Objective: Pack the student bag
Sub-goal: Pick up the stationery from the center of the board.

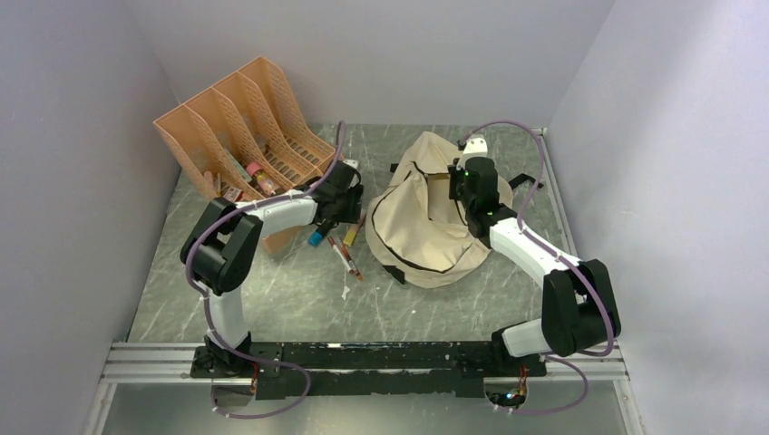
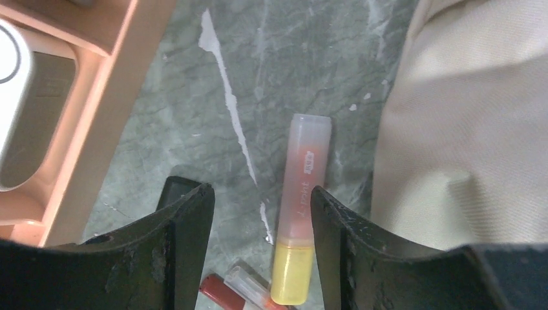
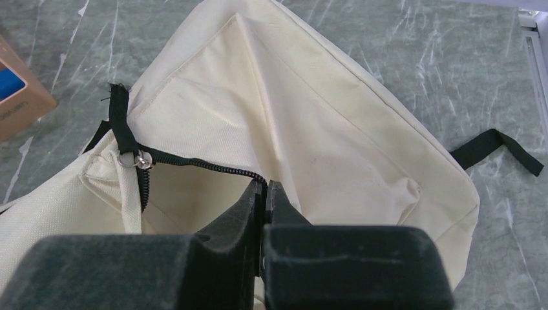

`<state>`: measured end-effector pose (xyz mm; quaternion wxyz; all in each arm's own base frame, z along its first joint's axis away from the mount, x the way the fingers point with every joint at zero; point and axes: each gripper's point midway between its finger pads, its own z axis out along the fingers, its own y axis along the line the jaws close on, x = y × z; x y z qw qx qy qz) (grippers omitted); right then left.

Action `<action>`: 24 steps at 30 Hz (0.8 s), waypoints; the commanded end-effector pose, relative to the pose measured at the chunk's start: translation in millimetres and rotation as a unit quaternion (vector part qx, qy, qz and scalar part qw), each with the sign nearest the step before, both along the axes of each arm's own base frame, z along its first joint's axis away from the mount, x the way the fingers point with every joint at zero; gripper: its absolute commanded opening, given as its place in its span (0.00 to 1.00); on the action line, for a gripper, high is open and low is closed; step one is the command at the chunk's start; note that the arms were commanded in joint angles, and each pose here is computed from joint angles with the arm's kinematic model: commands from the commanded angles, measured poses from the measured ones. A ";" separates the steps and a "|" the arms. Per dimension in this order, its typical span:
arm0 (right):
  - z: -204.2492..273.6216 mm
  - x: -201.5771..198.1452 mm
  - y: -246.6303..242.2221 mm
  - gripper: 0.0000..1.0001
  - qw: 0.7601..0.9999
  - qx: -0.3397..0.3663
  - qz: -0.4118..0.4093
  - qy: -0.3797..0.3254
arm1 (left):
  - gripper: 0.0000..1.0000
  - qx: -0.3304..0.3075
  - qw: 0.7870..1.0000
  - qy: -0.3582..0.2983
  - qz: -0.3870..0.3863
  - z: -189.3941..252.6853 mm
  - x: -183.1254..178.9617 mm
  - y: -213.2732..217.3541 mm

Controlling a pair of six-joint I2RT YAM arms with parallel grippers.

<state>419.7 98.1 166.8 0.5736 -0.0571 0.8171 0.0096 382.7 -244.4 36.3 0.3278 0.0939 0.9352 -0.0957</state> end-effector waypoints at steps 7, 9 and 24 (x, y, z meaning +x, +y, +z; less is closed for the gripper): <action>8.4 -1.6 -7.4 0.00 1.000 0.011 -0.014 -0.016 | 0.60 0.020 0.999 0.005 -0.042 -7.6 -16.1 -23.5; 7.9 -1.6 -7.1 0.00 1.000 0.011 -0.013 -0.015 | 0.59 0.028 0.999 0.009 -0.040 -12.1 -18.9 -22.7; 10.1 -7.5 -8.6 0.00 1.000 0.018 -0.017 -0.006 | 0.22 0.048 0.998 0.022 -0.016 -17.7 -27.0 -9.7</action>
